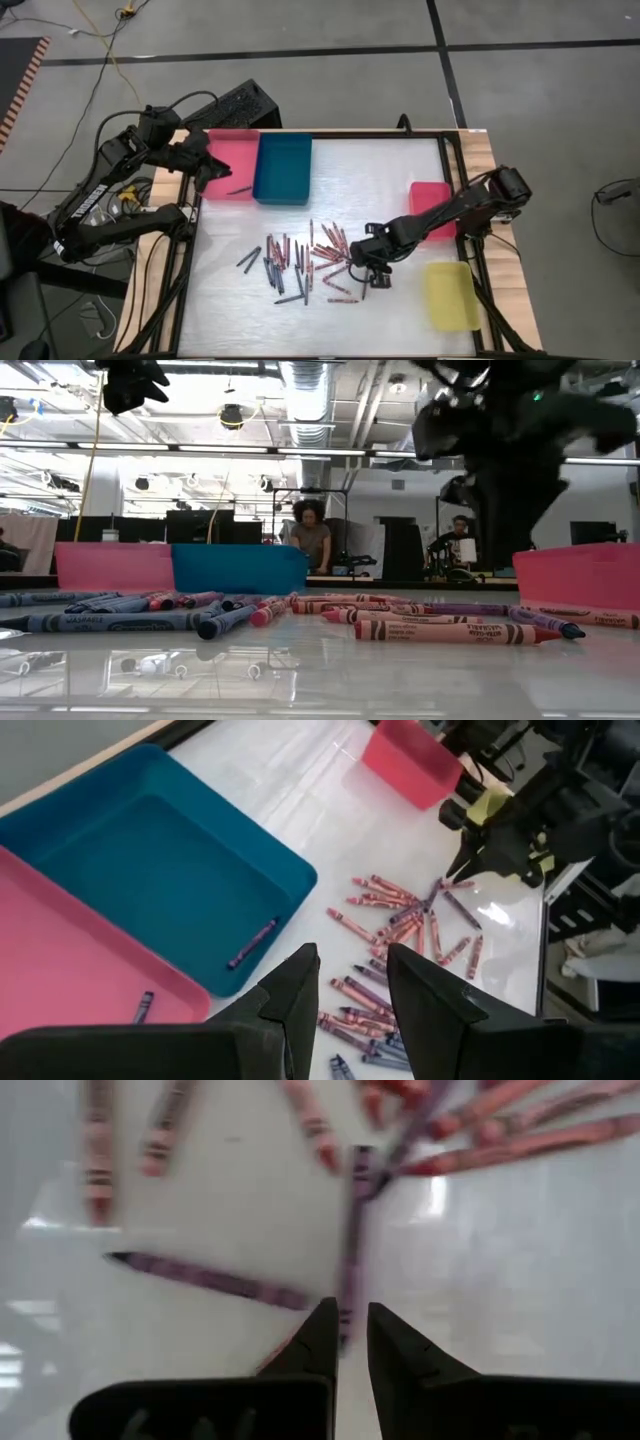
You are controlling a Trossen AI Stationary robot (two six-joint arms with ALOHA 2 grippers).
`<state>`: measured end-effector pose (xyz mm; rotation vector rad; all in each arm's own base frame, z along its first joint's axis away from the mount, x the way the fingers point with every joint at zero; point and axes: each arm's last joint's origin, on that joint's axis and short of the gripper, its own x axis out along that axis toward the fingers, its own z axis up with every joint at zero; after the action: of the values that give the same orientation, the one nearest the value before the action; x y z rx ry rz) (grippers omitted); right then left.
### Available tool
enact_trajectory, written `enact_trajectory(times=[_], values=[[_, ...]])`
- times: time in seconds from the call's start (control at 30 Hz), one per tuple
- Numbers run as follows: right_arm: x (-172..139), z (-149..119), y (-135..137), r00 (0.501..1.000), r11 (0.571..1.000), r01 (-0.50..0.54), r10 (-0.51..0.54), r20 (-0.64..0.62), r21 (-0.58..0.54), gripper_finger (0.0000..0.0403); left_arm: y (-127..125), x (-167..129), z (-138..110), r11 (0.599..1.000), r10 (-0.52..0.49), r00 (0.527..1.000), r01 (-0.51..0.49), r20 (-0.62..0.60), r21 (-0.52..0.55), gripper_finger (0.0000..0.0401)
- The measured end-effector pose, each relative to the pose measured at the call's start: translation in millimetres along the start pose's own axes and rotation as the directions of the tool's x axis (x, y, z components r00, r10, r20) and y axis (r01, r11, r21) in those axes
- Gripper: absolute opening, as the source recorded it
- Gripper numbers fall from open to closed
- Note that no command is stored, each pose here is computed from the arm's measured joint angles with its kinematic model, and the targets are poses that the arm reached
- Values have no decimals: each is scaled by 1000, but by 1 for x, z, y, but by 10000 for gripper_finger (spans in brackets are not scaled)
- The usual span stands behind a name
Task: Sort crayons
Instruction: Put the purple crayon into the blue bin
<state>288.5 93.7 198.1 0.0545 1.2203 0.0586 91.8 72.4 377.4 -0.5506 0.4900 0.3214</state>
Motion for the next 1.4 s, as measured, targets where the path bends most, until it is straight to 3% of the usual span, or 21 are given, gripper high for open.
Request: enact_trajectory(times=[0.3, 0.73, 1.17, 1.4], values=[[4, 12, -18, 997, 998, 36, -40, 72, 58, 76, 1, 0, 0, 999, 38, 999, -38, 9, 29, 110], [25, 13, -14, 1000, 999, 9, -10, 25, 50, 176, 1, 0, 1, 998, 44, 999, -44, 10, 37, 110], [39, 10, -1, 1000, 1000, 2, -2, 5, 15, 172, 1, 0, 0, 998, 42, 999, -42, 0, 44, 110], [48, 9, 5, 998, 998, 53, -53, -14, 27, 169, 1, 0, -1, 998, 44, 999, -44, -5, 40, 110]])
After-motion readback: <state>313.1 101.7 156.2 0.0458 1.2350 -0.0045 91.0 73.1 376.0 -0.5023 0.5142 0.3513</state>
